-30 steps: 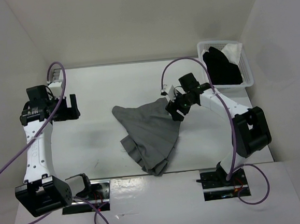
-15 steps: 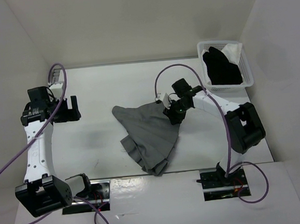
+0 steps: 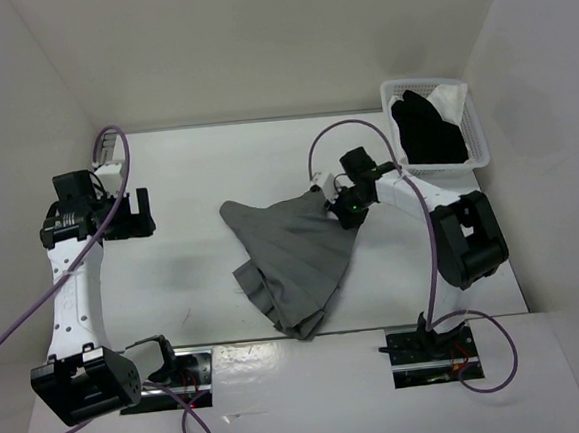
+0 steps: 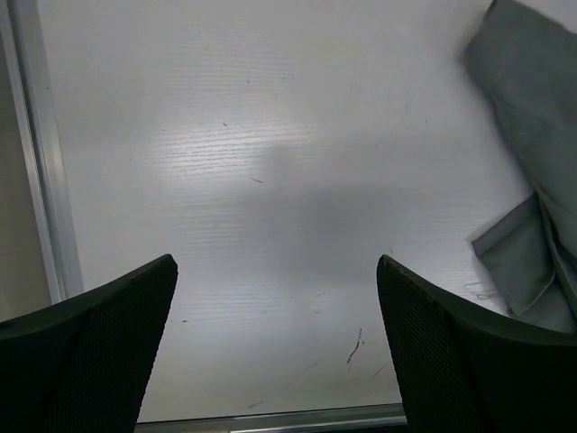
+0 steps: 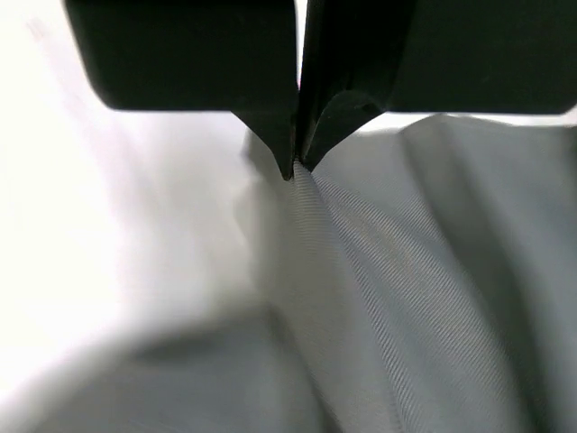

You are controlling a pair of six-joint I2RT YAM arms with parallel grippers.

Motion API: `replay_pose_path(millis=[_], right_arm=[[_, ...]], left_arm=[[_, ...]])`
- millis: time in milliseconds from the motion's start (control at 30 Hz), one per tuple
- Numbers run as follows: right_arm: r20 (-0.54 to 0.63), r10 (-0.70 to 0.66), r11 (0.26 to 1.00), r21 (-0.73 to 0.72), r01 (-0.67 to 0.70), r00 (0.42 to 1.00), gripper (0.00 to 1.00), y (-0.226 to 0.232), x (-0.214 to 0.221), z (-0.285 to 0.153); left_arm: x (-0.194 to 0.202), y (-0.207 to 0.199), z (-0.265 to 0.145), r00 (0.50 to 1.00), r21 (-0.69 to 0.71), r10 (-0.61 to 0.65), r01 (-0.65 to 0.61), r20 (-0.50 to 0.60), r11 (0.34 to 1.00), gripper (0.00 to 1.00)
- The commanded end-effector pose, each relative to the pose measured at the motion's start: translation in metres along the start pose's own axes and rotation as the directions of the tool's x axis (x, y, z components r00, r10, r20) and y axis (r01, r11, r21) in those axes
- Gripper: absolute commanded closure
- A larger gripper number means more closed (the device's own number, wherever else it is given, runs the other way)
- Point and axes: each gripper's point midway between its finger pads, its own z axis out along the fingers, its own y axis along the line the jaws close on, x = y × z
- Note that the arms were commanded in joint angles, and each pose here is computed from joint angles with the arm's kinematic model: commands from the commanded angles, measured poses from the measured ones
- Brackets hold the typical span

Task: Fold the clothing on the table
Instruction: Flatten the skirt out

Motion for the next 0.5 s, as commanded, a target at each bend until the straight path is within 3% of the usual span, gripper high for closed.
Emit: replay_pose_path(millis=[0,467], right_arm=[[0.05,0.046,0.979,0.195,-0.055,0.998,1.0,-0.067,-0.004,-0.031],[0.032,0.139,0.843,0.521,-0.135,0.99,1.0,-0.175,0.046,-0.105]], left_arm=[[-0.001,0.003,-0.005,1.0,-0.013,0.021,-0.021,0.015,1.0,0.03],[-0.003,-0.003,-0.002,1.0,0.024,0.019,-0.019,0.014,1.0,0.03]])
